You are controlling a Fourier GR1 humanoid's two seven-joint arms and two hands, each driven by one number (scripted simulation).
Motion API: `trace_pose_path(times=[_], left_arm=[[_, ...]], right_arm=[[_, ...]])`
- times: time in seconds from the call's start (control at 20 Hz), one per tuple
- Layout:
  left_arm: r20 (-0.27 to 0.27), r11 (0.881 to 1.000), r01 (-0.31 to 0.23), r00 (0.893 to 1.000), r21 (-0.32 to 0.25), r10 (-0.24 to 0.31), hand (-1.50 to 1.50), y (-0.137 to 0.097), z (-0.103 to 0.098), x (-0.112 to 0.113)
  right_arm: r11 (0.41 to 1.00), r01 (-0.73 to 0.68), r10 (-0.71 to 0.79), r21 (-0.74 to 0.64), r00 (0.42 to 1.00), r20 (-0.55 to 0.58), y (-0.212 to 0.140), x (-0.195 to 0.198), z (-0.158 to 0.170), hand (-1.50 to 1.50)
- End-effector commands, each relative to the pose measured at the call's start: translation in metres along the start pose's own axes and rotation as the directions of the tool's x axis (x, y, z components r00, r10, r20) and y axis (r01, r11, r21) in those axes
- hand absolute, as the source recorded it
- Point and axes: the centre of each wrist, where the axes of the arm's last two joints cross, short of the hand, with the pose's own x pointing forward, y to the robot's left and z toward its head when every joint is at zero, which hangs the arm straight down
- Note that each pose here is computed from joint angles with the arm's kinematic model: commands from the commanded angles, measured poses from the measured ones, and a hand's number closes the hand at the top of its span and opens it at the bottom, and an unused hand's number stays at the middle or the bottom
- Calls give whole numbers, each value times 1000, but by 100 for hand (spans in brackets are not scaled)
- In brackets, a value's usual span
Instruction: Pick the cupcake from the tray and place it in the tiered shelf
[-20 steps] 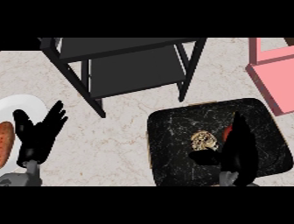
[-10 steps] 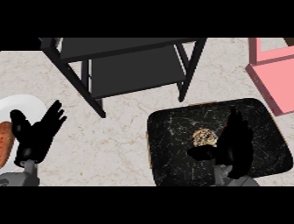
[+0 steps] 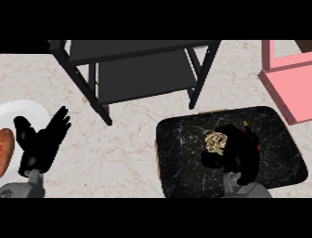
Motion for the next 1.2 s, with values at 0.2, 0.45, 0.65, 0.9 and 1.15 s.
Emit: trace_pose_path(times=[0.2, 0.45, 0.65, 0.9, 1.15], left_arm=[[-59, 1000, 5, 998, -9, -5, 0, 3, -5, -6], [-43, 999, 10, 999, -39, -11, 0, -13, -4, 5], [-43, 996, 19, 999, -85, -23, 0, -16, -9, 3], [-64, 999, 6, 998, -46, -9, 0, -12, -8, -10], [-56, 999, 15, 998, -28, -17, 0, -6, -3, -8]], right_arm=[[998, 25, -24, 50, 999, -29, 25, 25, -2, 150], [970, -160, 75, 183, 912, 402, 47, 47, 59, 150], [901, -383, 116, 204, 666, 737, 52, 66, 108, 150], [944, -263, -31, 197, 525, 850, 24, 84, 163, 150], [987, -65, -100, 150, 486, 868, -27, 104, 197, 150]])
